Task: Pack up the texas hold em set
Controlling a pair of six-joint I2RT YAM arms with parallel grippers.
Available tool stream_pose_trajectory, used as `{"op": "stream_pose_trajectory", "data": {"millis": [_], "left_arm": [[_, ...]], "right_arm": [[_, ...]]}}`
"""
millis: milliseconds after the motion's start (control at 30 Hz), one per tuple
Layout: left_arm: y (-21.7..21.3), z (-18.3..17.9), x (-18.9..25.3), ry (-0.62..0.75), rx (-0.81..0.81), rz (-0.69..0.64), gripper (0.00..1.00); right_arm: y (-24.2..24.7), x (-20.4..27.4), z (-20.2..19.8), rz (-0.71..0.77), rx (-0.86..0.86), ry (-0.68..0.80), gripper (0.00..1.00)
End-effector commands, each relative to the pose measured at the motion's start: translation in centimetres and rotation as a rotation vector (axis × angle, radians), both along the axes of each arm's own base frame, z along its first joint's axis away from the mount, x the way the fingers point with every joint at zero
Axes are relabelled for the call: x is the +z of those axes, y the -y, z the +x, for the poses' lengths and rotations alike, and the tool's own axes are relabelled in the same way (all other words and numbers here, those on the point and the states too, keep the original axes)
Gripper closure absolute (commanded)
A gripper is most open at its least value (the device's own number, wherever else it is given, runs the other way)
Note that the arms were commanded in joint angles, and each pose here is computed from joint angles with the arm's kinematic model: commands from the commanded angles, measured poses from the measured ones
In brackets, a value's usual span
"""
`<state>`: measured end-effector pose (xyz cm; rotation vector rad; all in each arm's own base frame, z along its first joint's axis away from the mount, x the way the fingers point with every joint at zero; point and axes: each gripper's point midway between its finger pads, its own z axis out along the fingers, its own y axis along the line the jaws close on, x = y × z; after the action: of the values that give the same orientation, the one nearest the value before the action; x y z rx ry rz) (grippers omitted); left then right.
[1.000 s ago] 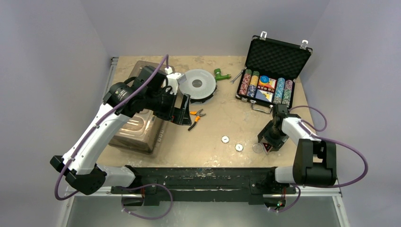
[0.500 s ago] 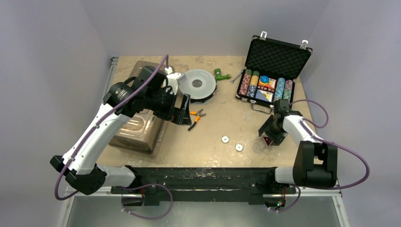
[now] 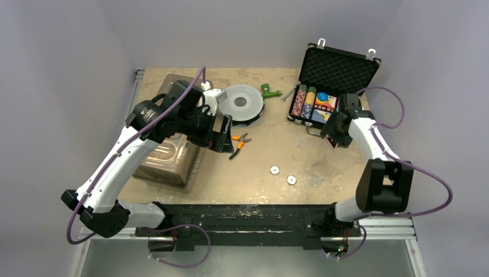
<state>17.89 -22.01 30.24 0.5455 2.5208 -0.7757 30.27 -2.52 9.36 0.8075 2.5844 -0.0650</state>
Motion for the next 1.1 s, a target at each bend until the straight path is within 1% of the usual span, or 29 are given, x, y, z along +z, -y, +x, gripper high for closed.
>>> {"op": "stream_pose_trajectory", "data": {"millis": [0,167,333,500,700,800,1067], "left_arm": [[0.3,0.3,0.7,0.03,-0.01,-0.017,0.02],[0.1,0.3,0.6,0.032,-0.006,-0.006,0.02],[-0.1,0.5,0.4,0.034,-0.002,0.014,0.01],[0.2,0.8,0.2,0.021,-0.003,0.019,0.01],[0.3,1.2,0.1,0.025,0.0,0.029,0.01],[0.2,1.3,0.1,0.025,0.001,0.034,0.01],[0.3,1.4,0.0,0.026,0.0,0.037,0.01]], "right_arm": [[1.3,3.0,5.3,-0.084,0.09,0.09,0.78],[2.4,3.8,9.8,-0.147,0.145,0.096,0.79],[2.4,3.2,13.9,-0.173,0.244,0.088,0.79],[2.2,2.3,16.7,-0.187,0.312,0.05,0.79],[1.6,1.2,18.1,-0.217,0.383,0.024,0.75],[1.6,0.4,18.1,-0.23,0.399,0.0,0.74],[0.9,-1.9,17.6,-0.202,0.432,-0.046,0.71]]}}
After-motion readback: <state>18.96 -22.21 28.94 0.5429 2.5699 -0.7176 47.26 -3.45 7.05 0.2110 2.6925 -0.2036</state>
